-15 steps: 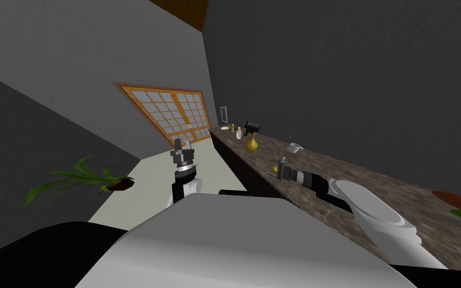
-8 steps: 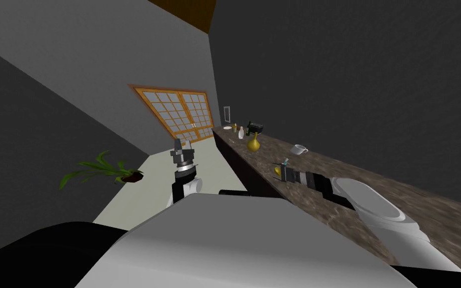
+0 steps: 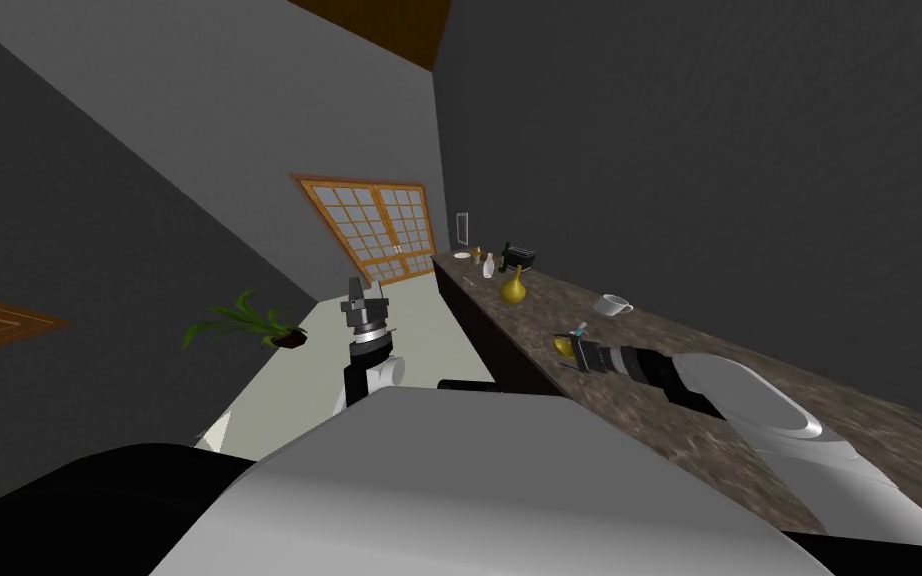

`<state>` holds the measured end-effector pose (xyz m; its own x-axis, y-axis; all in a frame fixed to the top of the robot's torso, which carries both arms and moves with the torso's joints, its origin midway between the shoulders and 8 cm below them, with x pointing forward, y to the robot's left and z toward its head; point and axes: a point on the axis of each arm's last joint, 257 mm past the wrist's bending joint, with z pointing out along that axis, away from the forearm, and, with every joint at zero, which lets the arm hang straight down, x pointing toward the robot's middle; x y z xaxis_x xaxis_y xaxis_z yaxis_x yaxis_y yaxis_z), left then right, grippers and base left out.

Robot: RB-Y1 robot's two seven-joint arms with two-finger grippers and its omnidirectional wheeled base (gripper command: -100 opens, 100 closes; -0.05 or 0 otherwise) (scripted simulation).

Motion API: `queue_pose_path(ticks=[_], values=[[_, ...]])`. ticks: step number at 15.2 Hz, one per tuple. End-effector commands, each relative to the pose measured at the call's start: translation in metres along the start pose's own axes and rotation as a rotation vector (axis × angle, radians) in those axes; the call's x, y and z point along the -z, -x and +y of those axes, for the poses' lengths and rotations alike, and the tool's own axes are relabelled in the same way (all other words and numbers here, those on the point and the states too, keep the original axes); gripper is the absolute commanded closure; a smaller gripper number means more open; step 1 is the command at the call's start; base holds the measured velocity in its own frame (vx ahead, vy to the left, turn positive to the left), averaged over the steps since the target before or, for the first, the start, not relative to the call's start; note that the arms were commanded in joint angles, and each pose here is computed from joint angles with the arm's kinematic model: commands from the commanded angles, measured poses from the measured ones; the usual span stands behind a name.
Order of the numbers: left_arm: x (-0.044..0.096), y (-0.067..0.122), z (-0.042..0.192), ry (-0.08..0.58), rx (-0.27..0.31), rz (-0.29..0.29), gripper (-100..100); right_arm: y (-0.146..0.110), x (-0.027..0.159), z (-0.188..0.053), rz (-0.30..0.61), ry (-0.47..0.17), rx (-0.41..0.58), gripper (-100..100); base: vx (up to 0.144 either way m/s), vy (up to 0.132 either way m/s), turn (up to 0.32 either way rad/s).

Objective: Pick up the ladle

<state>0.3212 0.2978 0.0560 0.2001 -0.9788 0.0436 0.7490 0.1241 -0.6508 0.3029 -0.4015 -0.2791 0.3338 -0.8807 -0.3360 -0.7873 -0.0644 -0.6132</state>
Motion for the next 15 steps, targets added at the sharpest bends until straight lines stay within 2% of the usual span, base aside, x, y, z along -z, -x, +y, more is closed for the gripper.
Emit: queue_pose_path(ticks=[1,2,4,5,7,8,10,13,15], values=[[0.0,0.0,0.0,0.0,0.0,0.0,0,-0.011,0.003,0.008,0.033,0.034,0.015,-100,-0.011,-0.023,0.068],[0.0,0.0,0.0,0.0,0.0,0.0,0,-0.021,0.01,0.015,0.054,0.072,0.031,-100,-0.013,-0.02,0.178],[0.0,0.0,0.0,0.0,0.0,0.0,0,-0.028,0.011,0.02,0.08,0.092,0.039,-100,-0.011,-0.026,0.109],[0.0,0.0,0.0,0.0,0.0,0.0,0,-0.039,0.018,0.028,0.102,0.131,0.053,-100,-0.007,-0.021,0.136],[0.0,0.0,0.0,0.0,0.0,0.0,0,-0.045,0.02,0.031,0.123,0.148,0.059,-100,-0.005,-0.019,0.115],[0.0,0.0,0.0,0.0,0.0,0.0,0,-0.055,0.028,0.039,0.146,0.188,0.07,-100,0.0,-0.014,0.153],[0.0,0.0,0.0,0.0,0.0,0.0,0,-0.059,0.029,0.042,0.162,0.2,0.074,-100,0.001,-0.015,0.11],[0.0,0.0,0.0,0.0,0.0,0.0,0,-0.08,0.046,0.058,0.212,0.283,0.092,-100,0.01,-0.014,0.173],[0.0,0.0,0.0,0.0,0.0,0.0,0,-0.084,0.048,0.06,0.228,0.295,0.095,-100,0.021,-0.018,0.096]])
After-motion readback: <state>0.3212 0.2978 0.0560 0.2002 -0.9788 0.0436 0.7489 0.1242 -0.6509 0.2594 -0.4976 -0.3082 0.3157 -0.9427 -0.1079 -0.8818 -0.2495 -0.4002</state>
